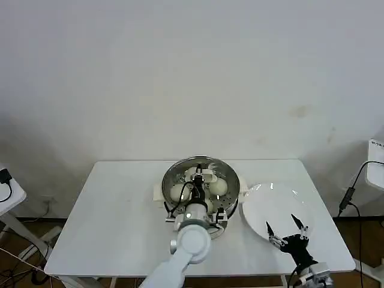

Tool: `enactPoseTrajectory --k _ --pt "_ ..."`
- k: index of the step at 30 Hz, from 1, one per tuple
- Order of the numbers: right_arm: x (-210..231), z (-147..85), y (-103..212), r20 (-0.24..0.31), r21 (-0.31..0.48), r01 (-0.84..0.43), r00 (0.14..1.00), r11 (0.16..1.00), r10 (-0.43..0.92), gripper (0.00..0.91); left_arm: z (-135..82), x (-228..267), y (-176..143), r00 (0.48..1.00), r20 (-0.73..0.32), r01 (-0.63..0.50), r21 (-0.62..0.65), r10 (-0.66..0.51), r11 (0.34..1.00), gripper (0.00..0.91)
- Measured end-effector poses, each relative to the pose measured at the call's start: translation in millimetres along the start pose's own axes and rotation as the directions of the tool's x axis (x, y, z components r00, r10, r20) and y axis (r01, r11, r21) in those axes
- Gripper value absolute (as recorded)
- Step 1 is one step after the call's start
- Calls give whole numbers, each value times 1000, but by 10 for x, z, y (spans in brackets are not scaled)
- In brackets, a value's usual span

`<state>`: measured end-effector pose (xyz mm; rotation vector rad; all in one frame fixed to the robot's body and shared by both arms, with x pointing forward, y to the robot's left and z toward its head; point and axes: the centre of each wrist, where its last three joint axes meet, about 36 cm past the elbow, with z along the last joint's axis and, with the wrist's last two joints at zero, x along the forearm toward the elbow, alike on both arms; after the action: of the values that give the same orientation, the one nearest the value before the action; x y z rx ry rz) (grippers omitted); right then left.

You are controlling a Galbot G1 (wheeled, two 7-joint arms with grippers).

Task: Take steamed baozi put them in steamer then cover it.

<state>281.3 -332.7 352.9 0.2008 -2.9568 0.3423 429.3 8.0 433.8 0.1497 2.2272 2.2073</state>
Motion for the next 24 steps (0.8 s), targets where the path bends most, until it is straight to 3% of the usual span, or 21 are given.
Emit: enactPoseTrajectory --k 5,6,7,8,24 --pt "0 0 -1 0 1 2 1000 1000 -2 907 -5 -2 -18 1000 -5 5 1 -5 1000 0" --pt "-1 0 0 1 0 2 1000 1000 -2 907 -10 1 -20 1000 -5 6 2 -6 1000 60" --pt "-1 -1 1 1 0 2 1000 1000 -2 907 -15 5 -20 1000 -5 8 4 -8 1000 605" --pt "-2 -1 2 1 0 3 1000 1000 -3 907 -20 10 -19 1000 -4 9 6 -9 1000 907" --pt "3 -1 26 -1 1 12 1000 1000 -12 907 -18 116 10 1000 3 24 23 -24 999 907"
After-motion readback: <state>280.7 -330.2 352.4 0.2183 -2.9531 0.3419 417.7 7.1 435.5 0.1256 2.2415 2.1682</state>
